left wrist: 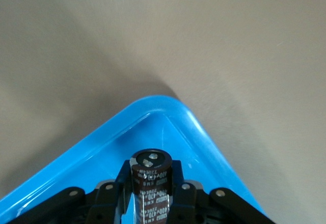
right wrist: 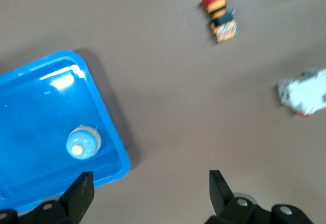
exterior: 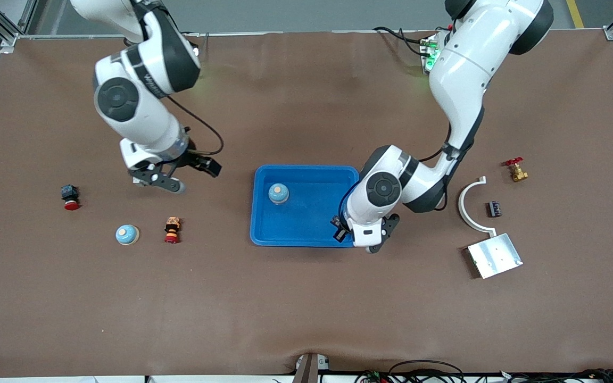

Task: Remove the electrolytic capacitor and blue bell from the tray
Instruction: 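Lift the capacitor with the left gripper while the right gripper reaches the bell, then grasp the second bell with the right gripper while the left gripper carries the capacitor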

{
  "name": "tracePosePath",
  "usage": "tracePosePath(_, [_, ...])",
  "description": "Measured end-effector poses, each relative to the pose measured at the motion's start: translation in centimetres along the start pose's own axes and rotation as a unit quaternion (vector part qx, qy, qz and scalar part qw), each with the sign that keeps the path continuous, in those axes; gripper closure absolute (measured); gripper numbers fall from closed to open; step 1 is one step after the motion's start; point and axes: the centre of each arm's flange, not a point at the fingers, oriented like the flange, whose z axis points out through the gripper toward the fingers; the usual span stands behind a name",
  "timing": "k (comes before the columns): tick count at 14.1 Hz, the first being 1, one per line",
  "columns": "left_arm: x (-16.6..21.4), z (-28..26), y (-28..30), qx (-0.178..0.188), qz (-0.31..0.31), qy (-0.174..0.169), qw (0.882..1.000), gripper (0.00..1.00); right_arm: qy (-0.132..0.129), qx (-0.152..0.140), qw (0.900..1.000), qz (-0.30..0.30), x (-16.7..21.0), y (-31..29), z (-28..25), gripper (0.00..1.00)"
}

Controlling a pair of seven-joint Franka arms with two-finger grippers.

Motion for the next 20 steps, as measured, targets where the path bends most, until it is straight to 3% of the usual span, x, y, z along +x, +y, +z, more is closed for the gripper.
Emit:
tracePosePath(5, [3.5,-8.3,-1.6,0.046,0.085,0.007,0.995,0.67,0.009,0.005,0.999,0.041,-4.6,-5.2,2.9,0.0])
tracePosePath(10, [7.7,-14.1,-4.8,0.096,0.199,-0.015,0.975,0.67,0.021,0.021,0.996,0.08,-7.7,-9.3,7.2,0.0])
tracePosePath(14, [11.7,-15.4,-7.8,0.108,0.271,-0.026,0.956,0.67,0.027,0.03,0.994,0.098,-8.2,-11.2,10.7,0.0])
tracePosePath(20, [18.7,-14.5,-12.0,0.14,0.329,-0.029,0.933,0.67,0.029,0.028,0.994,0.102,-9.2,-12.6,14.9,0.0])
